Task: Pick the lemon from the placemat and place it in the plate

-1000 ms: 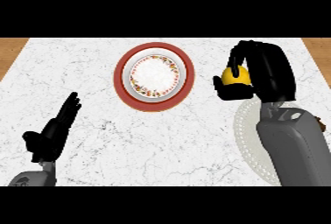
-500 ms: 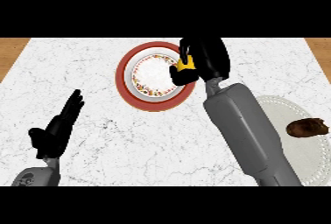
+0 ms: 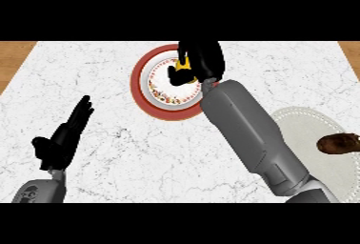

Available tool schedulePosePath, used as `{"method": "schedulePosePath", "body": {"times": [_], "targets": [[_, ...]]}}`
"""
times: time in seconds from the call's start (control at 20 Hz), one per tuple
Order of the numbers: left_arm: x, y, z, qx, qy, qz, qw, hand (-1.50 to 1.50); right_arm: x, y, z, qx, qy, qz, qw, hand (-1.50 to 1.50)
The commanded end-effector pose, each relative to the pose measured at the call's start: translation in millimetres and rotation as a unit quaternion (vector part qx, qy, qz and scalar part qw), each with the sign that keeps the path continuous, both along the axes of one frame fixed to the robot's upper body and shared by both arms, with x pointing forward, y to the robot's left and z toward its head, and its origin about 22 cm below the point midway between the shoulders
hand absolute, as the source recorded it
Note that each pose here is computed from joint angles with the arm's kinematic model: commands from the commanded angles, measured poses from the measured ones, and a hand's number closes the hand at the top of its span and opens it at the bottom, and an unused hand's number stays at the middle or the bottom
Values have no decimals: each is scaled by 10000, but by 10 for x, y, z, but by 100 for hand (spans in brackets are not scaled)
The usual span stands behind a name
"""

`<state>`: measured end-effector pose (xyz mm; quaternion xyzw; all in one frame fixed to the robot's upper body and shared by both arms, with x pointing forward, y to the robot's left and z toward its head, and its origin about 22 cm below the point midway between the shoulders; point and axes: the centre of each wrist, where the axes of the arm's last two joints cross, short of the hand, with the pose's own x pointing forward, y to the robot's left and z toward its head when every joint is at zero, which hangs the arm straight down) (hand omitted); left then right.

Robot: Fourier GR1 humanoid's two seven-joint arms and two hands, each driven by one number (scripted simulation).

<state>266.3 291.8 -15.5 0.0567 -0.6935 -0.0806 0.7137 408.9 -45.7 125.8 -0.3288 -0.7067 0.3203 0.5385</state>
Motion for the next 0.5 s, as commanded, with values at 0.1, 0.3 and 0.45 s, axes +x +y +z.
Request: {"method": "schedulePosePath", "body": {"times": [0.1, 0.3, 0.45], "targets": [[4, -112, -76, -114, 62, -123, 9998, 0, 125, 30, -150, 558, 229, -662, 9960, -150], [13, -200, -90, -17, 34, -178, 9998, 0, 148, 61, -194, 767, 529, -838, 9921, -150], [71, -22, 9, -12, 16, -112, 9999, 0, 167, 35, -187, 1229, 470, -872, 9875, -150]]}}
